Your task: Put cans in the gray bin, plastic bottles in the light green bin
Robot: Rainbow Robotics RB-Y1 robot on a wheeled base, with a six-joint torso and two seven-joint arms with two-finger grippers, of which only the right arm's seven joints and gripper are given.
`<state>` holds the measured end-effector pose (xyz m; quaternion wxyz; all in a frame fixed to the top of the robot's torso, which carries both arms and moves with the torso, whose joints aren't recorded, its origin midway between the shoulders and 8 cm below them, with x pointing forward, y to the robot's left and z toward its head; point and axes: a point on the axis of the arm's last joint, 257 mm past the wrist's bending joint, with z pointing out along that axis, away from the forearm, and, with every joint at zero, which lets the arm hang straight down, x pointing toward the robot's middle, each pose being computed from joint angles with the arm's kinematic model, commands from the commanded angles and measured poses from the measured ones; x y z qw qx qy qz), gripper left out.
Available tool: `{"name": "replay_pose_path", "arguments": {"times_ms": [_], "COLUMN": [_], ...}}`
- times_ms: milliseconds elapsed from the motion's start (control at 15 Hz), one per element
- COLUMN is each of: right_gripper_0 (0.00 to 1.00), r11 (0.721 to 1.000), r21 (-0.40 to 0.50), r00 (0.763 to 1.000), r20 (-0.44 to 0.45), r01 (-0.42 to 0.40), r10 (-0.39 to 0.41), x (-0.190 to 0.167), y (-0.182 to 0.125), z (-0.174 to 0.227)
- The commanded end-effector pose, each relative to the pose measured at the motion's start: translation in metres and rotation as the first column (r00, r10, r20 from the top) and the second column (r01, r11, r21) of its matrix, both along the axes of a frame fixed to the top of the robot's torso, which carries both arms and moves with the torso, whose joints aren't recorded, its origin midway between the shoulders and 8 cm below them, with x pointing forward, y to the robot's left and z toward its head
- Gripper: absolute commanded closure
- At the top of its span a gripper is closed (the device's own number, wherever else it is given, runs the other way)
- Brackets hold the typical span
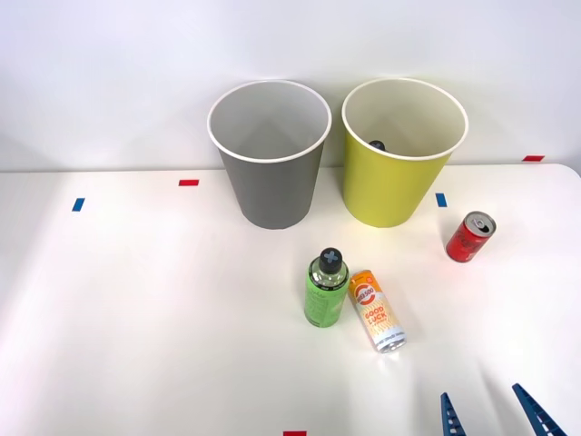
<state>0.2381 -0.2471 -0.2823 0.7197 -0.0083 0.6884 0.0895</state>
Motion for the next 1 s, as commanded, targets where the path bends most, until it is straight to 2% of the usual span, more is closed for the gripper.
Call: {"name": "replay_pose_path", "arguments": {"times_ms": [67, 1000], "right_gripper_0": [0.00, 0.00], "r11": [1.000, 1.000], "r21": [0.000, 0.000], "r00": [1.000, 1.000], "r20": [0.000, 0.000], "r01": [0.000, 0.000], "r10": [0.000, 0.000], "x": [0.0000, 0.0000], "y": [0.0000, 0.0000], "z": [0.0000, 0.0000]}}
